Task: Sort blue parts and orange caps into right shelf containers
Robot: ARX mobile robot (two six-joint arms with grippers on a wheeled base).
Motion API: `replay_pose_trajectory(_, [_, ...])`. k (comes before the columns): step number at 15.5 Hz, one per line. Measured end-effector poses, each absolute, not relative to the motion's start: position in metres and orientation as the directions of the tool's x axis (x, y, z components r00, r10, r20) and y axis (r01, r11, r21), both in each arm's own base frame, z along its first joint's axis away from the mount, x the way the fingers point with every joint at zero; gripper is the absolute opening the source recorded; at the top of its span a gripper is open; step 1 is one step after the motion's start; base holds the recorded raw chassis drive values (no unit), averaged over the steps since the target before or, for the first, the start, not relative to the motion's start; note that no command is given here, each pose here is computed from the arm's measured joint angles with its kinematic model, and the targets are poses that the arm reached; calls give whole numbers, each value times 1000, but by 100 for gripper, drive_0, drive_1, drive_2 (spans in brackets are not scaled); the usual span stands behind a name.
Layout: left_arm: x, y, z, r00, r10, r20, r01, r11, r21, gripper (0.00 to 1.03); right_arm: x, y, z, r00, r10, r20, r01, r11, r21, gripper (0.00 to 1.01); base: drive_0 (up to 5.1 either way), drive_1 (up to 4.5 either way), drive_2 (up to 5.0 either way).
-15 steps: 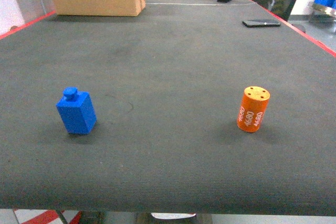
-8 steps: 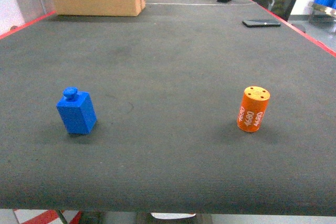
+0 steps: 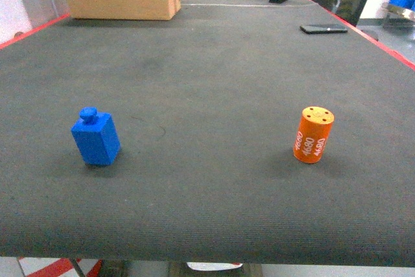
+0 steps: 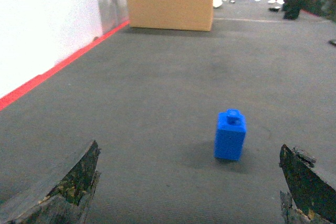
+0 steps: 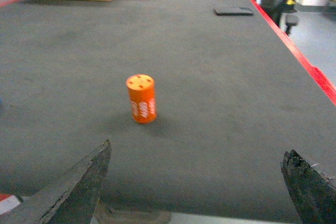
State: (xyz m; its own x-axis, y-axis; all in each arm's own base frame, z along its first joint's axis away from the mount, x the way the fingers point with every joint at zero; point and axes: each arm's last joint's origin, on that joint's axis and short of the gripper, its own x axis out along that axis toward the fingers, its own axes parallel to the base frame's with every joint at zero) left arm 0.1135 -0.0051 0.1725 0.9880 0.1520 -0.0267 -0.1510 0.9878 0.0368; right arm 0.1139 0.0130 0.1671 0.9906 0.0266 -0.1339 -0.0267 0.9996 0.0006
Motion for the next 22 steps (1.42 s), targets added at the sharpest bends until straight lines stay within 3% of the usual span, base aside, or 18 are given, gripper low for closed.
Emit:
replay_pose_trajectory(4, [142,-6,184,982,191,-15,-190,981,39,98,140,20,183,994,61,-92,-59,998,20,98,0,0,0])
replay_pose_trajectory(6, [171,-13,196,990,138,18,-138,990,29,98,166,31,194,993,96,-68,-95,995,23,98,0,0,0])
replay_pose_trajectory(7, [202,-23,199,995,99,28,-100,995,26,98,194,40,194,991,116,-73,-114,993,25,98,0,0,0])
replay_pose_trajectory(9, [248,-39,175,996,45,-71,-44,999,16,98,245,53,175,981,122,-151,-116,992,45,98,0,0,0])
replay_pose_trajectory(11, [266,-47,155,990,29,-140,-27,1000,13,98,271,61,155,967,136,-217,-124,990,67,98,0,0,0])
replay_pose_trajectory(14, [286,-52,134,981,27,-190,-25,1000,16,98,295,73,122,935,153,-320,-142,988,58,98,0,0,0])
replay_pose_trajectory(22, [314,-47,94,961,46,-271,-43,999,19,98,336,85,99,923,157,-350,-147,988,53,98,0,0,0])
